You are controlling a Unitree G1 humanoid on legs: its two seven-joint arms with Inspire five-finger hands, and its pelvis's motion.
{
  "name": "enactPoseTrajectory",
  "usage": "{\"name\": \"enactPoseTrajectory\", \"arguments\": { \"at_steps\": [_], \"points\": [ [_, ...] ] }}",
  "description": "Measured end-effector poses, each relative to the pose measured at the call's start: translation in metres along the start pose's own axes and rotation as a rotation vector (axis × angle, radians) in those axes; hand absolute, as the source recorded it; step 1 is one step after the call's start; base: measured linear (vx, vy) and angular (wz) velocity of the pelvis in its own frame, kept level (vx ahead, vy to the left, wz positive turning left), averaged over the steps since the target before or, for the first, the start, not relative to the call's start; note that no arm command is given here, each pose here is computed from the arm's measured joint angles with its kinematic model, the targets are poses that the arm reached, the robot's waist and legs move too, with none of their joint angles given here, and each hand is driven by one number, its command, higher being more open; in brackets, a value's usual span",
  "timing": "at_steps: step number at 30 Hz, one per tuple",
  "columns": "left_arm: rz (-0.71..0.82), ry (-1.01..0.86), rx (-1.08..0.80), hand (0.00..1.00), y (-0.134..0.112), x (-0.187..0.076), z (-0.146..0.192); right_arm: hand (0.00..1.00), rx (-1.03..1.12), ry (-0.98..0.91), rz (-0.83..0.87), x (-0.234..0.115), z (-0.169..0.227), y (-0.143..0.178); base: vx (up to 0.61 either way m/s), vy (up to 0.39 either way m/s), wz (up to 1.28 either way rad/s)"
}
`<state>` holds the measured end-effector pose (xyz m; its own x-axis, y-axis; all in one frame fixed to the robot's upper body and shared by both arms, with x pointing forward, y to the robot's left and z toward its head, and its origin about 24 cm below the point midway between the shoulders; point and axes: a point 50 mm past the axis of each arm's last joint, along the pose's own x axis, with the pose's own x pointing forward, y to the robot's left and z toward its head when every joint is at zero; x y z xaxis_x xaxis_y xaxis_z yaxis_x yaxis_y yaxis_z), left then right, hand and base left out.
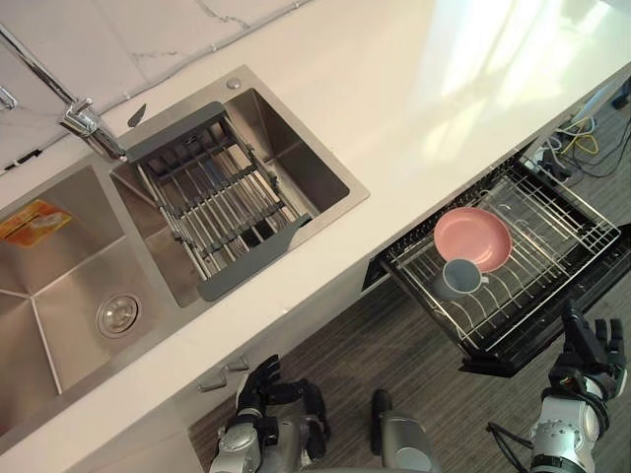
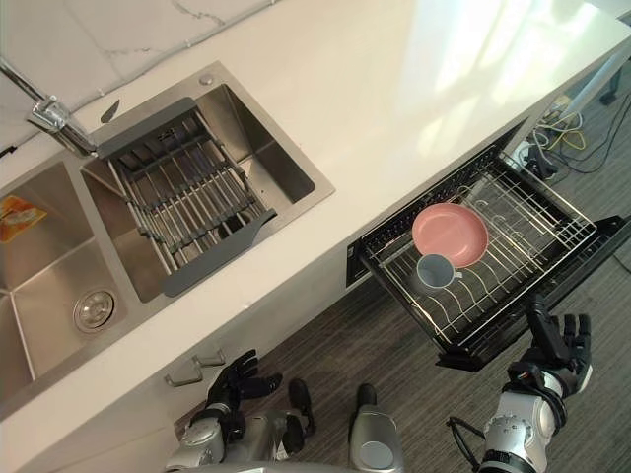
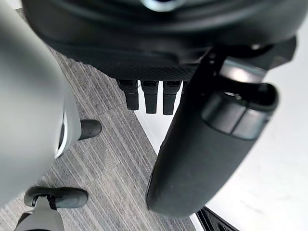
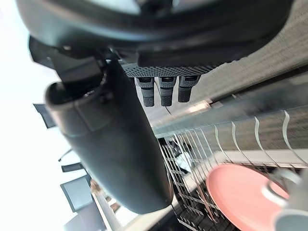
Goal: Walk over to the sink, pick up the cup, carry it to the dishwasher, place the cup inside the dishwasher, then close the dishwasher door
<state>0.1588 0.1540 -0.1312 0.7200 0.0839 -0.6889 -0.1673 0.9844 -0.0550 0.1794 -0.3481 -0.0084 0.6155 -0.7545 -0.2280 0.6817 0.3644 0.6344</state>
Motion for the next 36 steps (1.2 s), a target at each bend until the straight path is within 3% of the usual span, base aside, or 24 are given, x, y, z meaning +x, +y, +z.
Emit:
{"name": "enactPoseTrajectory", "arguments": {
  "at_steps": [16,29,36],
  "points": [
    [0.001,-0.041,0.009,0.90,0.005,0.001,0.008,0.90,0.005,-0.025,0.085,0.012,-0.002,0.030,-0.01,0.003,0.04],
    [0.007,-0.049,0.032,0.90,0.013,0.000,0.009,0.90,-0.009,-0.040,0.341,0.040,0.007,0.135,-0.08,0.022,0.17],
    [0.025,-0.044,0.041,0.90,0.023,-0.002,0.007,0.90,-0.034,-0.031,0.425,0.044,0.012,0.172,0.01,-0.019,0.21]
  ]
}}
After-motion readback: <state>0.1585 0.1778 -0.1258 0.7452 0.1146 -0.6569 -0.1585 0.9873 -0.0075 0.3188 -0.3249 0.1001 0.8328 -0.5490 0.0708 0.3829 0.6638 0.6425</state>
